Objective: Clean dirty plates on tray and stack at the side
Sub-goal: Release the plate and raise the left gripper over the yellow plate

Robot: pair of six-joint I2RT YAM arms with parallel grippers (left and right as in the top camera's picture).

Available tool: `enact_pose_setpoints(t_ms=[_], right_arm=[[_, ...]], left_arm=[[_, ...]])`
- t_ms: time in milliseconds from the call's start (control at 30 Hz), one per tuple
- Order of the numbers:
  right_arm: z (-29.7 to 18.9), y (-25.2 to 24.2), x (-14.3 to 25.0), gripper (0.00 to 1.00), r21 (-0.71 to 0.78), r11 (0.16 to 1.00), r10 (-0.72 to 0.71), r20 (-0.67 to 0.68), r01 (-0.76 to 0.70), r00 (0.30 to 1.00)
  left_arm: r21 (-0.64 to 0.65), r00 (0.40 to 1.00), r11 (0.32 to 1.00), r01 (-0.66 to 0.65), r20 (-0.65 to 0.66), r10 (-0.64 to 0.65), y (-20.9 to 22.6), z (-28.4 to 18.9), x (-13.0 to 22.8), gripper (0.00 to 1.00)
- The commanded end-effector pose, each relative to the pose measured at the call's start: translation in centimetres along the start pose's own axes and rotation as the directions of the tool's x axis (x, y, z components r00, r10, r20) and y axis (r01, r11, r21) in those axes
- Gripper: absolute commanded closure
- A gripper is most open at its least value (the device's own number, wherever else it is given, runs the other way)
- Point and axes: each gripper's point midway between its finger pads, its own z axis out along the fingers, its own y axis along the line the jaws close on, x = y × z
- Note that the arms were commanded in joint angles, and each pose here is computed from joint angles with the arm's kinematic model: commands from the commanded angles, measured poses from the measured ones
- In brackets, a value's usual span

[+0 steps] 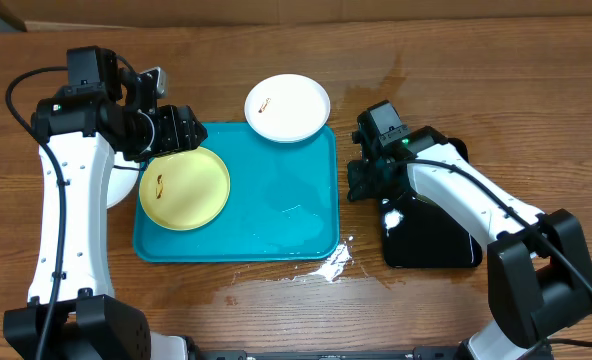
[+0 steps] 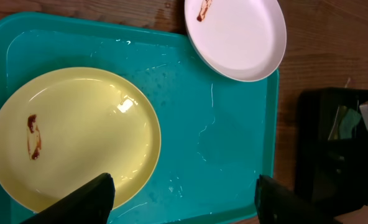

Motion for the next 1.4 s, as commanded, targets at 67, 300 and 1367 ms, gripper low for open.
enact_pose_setpoints(t_ms=[67, 300, 1367], right_arm=[[1.1, -1.7, 1.3, 0.81, 0.061, 0.998, 0.033, -0.009, -0.032, 0.999], [1.1, -4.1, 0.9, 0.80, 0.195, 0.980, 0.036, 0.031, -0.042, 0.999], [0.7, -2.9, -1.7, 0.57, -0.073, 0.994, 0.090, 0.072, -0.085, 0.993]], left_arm=[[-0.018, 1.000, 1.000, 0.009, -0.006, -0.009, 0.3, 0.1, 0.2, 0.21], [-0.022, 1.000, 1.000, 0.010, -0.010, -0.010, 0.4, 0.1, 0.3, 0.17], [-0.206, 1.000, 0.978, 0.012, -0.003, -0.013, 3.6, -0.3, 0.2, 0.12]])
